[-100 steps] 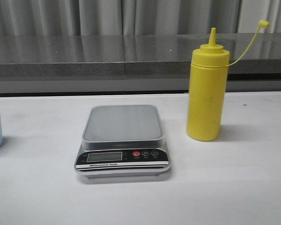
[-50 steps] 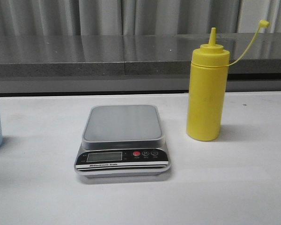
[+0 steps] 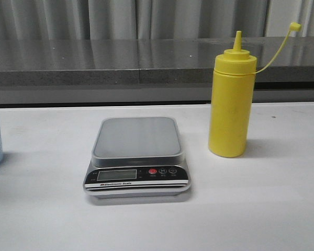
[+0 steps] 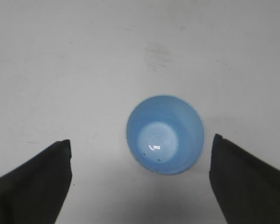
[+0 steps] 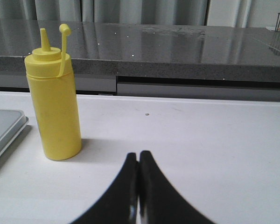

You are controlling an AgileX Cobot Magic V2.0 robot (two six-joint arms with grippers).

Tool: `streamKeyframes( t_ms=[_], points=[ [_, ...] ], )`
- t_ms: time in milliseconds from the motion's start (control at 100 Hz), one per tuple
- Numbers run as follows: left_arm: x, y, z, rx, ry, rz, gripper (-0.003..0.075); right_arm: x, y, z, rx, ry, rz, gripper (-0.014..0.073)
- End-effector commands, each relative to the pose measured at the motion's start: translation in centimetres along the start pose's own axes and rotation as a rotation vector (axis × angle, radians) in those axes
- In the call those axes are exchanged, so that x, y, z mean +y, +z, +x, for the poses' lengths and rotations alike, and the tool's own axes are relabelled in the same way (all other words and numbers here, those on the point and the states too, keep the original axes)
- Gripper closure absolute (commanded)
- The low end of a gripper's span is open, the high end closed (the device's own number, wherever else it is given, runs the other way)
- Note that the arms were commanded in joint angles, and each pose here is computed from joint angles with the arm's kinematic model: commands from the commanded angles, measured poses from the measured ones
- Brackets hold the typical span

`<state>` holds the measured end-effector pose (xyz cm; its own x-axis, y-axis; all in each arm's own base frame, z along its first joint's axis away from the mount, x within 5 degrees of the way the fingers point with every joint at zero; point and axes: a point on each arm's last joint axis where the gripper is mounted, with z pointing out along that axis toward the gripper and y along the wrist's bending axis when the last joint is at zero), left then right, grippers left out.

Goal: Pour seasoning into cup on scale with both arms
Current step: 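Lower the left gripper over the light blue cup and grasp it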

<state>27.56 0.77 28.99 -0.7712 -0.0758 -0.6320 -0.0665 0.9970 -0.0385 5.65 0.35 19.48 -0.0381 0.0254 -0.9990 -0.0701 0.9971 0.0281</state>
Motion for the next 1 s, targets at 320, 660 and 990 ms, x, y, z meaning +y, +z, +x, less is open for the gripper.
streamKeyframes(
  t_ms=[320,660,990],
  points=[
    [-0.1,3.2,-1.1,-0.008,-0.01,0.004,0.0134,0.1,-0.3,-1.5,-0.122,-0.003,-0.007,0.0664],
    [0.0,7.2,-0.3,0.072,-0.011,-0.001,0.0134,0.1,-0.3,-1.5,-0.122,-0.003,-0.007,0.0664],
    [0.0,8.7,0.0,0.088,-0.011,-0.003,0.0225,0.1,-0.3,-1.5,-0.122,-0.003,-0.007,0.0664]
  ],
)
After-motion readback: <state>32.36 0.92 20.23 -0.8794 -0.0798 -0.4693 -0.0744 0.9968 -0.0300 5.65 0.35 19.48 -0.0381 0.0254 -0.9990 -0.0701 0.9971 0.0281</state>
